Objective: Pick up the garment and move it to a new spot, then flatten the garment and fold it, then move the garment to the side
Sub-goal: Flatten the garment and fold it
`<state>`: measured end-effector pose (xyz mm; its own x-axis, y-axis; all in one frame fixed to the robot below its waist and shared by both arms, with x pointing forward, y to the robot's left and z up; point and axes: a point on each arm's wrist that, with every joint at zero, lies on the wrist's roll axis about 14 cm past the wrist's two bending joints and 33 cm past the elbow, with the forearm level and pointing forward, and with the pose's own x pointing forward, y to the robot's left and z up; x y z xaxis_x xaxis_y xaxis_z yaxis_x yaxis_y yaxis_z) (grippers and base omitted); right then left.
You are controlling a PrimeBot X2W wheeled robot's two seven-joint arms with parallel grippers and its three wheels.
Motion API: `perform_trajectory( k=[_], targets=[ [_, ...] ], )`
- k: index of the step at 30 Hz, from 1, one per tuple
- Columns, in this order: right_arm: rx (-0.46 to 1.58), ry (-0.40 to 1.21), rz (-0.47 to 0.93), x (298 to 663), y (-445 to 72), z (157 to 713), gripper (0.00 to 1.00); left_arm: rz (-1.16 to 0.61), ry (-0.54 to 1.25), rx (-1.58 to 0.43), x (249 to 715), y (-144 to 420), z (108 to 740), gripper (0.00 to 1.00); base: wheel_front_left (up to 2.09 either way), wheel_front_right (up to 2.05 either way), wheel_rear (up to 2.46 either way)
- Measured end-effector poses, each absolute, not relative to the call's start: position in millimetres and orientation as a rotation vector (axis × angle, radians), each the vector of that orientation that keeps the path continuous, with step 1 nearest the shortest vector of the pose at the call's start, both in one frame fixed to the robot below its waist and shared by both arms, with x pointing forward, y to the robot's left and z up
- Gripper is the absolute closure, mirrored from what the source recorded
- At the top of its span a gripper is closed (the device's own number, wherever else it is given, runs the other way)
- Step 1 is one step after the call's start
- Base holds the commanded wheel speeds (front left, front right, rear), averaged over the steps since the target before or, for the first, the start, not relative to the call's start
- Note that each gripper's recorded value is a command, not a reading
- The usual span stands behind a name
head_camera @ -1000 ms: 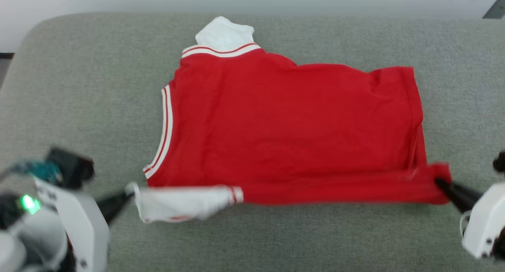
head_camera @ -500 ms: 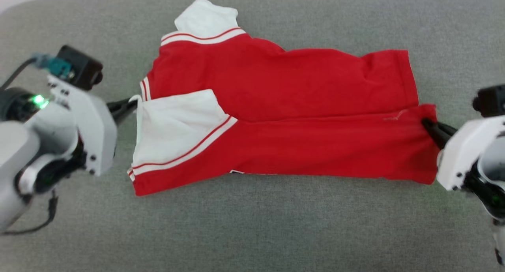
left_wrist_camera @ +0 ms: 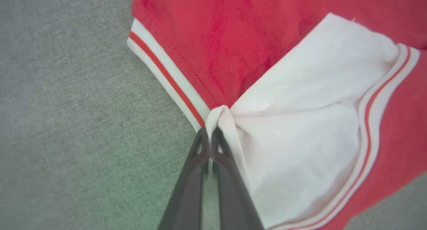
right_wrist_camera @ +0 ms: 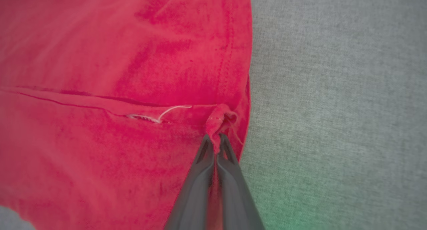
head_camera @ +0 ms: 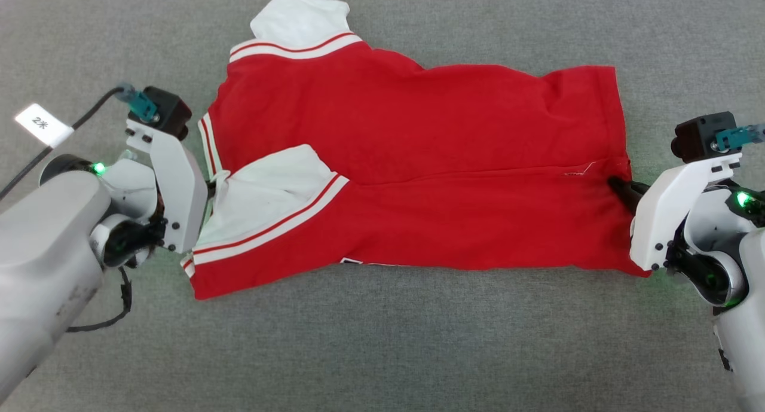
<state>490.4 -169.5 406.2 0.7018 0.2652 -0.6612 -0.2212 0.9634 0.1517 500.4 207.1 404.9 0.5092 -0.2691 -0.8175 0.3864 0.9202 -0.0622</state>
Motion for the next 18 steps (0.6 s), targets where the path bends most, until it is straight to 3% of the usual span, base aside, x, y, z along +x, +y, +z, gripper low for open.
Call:
perform_trajectory(
  k=[3, 5, 7, 8, 9, 10, 18],
  targets=[
    [0.062, 0.754, 0.273, 492, -169, 406, 1.00, -0.378, 0.976, 0.114, 501, 209, 403, 1.00, 0.00, 0.00, 0.00],
    [0.055, 0.749, 0.276, 494, -168, 409, 1.00, -0.372, 0.979, 0.106, 502, 209, 404, 0.86, 0.00, 0.00, 0.00],
    [0.049, 0.730, 0.280, 496, -168, 414, 0.71, -0.365, 0.968, 0.108, 505, 211, 410, 0.64, 0.00, 0.00, 0.00],
    [0.041, 0.722, 0.282, 497, -168, 417, 0.53, -0.364, 0.958, 0.110, 506, 211, 414, 0.39, 0.00, 0.00, 0.00],
    [0.039, 0.709, 0.282, 499, -169, 421, 0.05, -0.362, 0.944, 0.109, 508, 211, 419, 0.11, 0.00, 0.00, 0.00],
    [0.039, 0.694, 0.283, 501, -169, 426, 0.00, -0.361, 0.930, 0.109, 510, 212, 424, 0.00, 0.00, 0.00, 0.00],
    [0.054, 0.525, 0.289, 505, -170, 468, 0.00, -0.336, 0.871, 0.107, 507, 219, 459, 0.00, 0.00, 0.00, 0.00]
  ],
)
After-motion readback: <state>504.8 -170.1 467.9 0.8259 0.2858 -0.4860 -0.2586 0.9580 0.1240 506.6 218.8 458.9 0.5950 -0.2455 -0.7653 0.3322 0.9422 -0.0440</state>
